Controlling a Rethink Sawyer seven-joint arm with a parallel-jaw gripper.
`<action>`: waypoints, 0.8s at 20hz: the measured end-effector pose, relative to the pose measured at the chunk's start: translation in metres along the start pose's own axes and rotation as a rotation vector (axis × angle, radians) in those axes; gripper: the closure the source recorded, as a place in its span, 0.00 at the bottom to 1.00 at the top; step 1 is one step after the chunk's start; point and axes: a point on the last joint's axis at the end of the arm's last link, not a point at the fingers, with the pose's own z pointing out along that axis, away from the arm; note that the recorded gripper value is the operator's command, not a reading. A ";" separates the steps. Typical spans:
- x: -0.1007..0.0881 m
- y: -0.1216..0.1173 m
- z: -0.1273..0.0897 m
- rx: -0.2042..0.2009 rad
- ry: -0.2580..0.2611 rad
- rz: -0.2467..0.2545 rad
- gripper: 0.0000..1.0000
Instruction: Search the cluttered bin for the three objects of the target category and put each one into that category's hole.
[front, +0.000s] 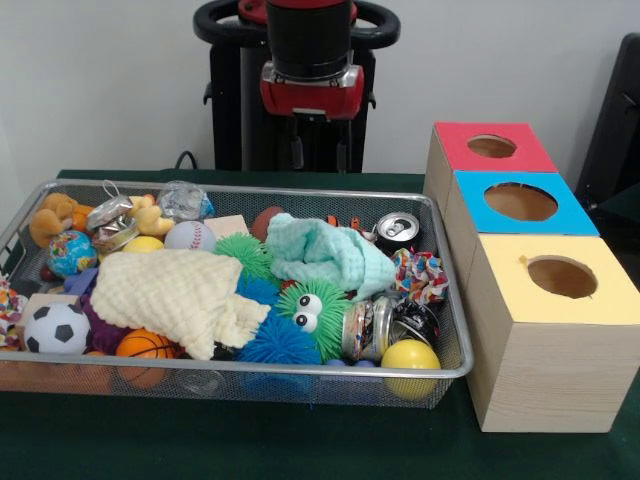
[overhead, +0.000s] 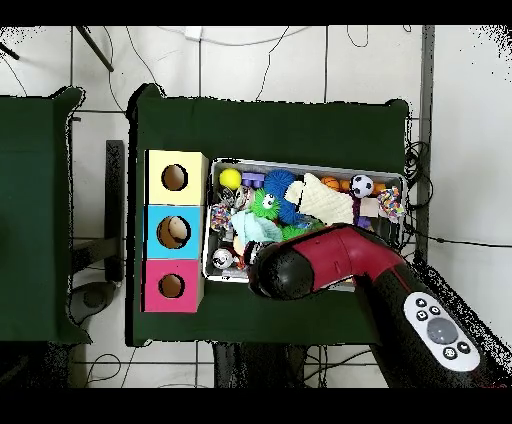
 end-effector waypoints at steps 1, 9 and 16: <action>-0.004 0.002 -0.003 -0.003 -0.003 0.004 0.00; -0.031 0.017 -0.034 -0.008 -0.070 -0.003 0.00; -0.046 0.024 -0.050 -0.006 -0.141 -0.028 0.00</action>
